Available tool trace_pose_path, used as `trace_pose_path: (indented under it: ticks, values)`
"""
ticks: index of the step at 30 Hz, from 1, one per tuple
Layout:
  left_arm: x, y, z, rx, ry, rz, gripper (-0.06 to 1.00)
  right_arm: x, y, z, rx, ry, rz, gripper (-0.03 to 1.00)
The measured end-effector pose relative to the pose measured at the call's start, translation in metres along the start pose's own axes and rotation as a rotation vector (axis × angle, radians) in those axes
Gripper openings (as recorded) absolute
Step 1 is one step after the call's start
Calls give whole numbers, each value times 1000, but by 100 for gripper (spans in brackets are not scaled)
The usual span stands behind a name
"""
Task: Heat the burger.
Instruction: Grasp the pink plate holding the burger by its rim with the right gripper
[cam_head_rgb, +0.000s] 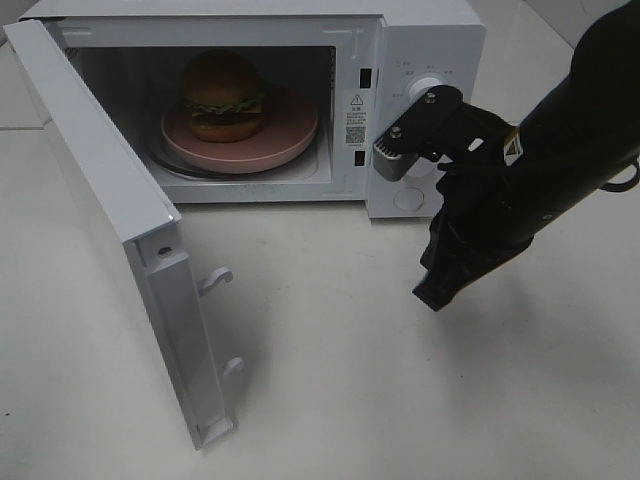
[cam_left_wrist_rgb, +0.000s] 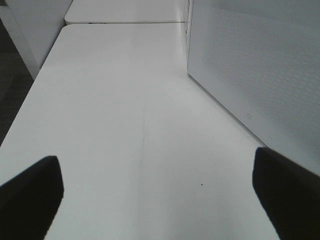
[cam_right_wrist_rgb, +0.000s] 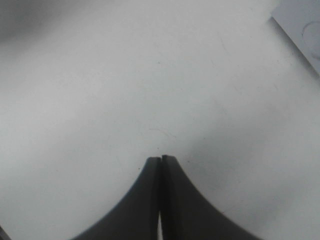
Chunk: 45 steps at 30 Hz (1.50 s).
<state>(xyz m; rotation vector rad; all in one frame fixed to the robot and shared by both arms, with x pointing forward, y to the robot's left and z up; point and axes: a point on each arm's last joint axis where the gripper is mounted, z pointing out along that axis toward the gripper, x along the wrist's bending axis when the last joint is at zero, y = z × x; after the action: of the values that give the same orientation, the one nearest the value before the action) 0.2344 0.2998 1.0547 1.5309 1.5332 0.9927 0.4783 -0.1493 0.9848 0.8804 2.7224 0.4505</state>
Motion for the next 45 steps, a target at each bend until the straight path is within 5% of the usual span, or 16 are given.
trace_pose_path:
  ticks: [12,14,17,23,25,28,33,45]
  values:
    - [0,0,0,0,0,0,97,0,1,-2,12,11,-619,5]
    - [0,0,0,0,0,0,97,-1,0,-2,14,9,-817,9]
    - [0,0,0,0,0,0,97,-2,0,-2,23,-2,-910,18]
    - [0,0,0,0,0,0,97,-6,2,-2,29,-53,-999,34]
    - [0,0,0,0,0,0,97,-8,5,-2,10,-86,-1002,56]
    - [0,0,0,0,0,0,97,-8,5,-2,3,-93,-989,62]
    - [0,0,0,0,0,0,97,-9,7,-2,-9,-107,-910,91]
    - [0,0,0,0,0,0,97,-12,24,-11,-39,-163,-914,93]
